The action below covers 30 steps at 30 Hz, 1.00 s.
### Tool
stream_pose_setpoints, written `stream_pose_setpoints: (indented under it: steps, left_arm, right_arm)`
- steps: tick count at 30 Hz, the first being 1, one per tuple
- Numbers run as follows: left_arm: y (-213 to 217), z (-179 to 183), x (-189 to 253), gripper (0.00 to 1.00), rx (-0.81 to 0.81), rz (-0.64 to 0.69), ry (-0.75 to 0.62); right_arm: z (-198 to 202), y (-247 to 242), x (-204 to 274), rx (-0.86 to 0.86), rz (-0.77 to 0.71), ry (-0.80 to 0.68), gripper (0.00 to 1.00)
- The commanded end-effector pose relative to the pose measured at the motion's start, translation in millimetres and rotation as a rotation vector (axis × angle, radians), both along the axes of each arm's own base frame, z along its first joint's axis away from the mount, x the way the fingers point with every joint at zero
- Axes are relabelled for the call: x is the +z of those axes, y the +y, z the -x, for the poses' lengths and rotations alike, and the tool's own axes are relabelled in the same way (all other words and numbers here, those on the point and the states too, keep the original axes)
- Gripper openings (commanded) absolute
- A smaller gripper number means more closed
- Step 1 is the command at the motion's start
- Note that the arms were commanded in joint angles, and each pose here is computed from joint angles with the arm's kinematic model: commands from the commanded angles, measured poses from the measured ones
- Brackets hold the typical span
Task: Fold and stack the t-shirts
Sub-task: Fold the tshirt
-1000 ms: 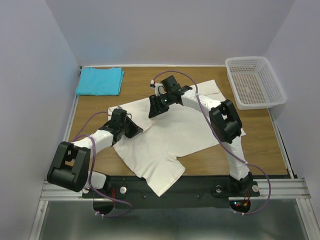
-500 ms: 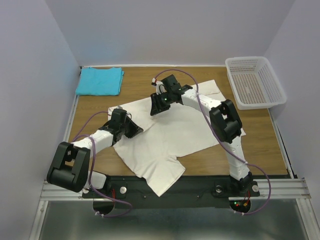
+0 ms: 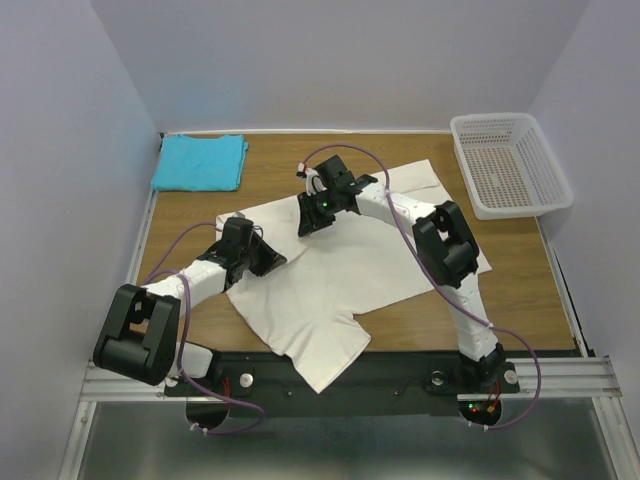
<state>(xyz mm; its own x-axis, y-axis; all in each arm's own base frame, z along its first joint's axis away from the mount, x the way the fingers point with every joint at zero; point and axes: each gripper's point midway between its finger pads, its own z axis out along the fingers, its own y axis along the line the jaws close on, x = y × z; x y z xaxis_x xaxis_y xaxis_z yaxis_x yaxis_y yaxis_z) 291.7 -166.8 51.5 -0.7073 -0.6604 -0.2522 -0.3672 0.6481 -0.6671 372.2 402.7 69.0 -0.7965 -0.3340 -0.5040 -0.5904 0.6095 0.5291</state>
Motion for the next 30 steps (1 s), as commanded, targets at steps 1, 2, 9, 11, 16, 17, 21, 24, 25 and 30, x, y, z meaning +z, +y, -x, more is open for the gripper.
stream_pose_setpoints:
  steps: [1,2,9,11,16,17,21,24,25,30]
  left_arm:
    - [-3.4,-0.1,10.3,0.00,-0.019,0.015,-0.046]
    - [-3.3,-0.1,9.8,0.00,-0.020,0.014,-0.045]
    - [-2.5,3.5,9.6,0.00,-0.029,0.010,-0.048]
    - [-1.5,5.6,12.3,0.00,-0.028,0.011,-0.055]
    - [1.7,12.2,17.7,0.00,-0.027,0.009,-0.065]
    - [2.4,13.2,18.6,0.00,-0.029,0.006,-0.069]
    - [7.5,17.9,18.0,0.00,-0.018,-0.006,-0.070]
    - [9.4,21.5,11.9,0.00,-0.021,-0.014,-0.054]
    - [9.8,21.9,10.3,0.00,-0.021,-0.018,-0.051]
    - [10.4,23.7,4.3,0.00,-0.032,-0.028,-0.036]
  right_arm:
    - [-13.6,5.6,10.7,-0.032,-0.004,-0.065,0.25]
    - [-15.0,3.5,10.7,-0.039,0.003,-0.071,0.19]
    - [-17.2,-4.2,19.1,-0.053,0.024,-0.117,0.01]
    - [-19.5,-10.9,23.6,-0.061,0.045,-0.151,0.01]
    - [-27.0,-26.2,23.4,-0.083,0.101,-0.211,0.01]
    - [-28.3,-28.7,23.1,-0.089,0.110,-0.217,0.01]
    - [-32.4,-37.7,17.7,-0.092,0.135,-0.231,0.00]
    - [-34.7,-42.0,15.9,-0.093,0.149,-0.240,0.01]
    - [-35.5,-44.2,14.6,-0.096,0.158,-0.242,0.00]
    - [-43.0,-57.5,9.4,-0.107,0.193,-0.258,0.01]
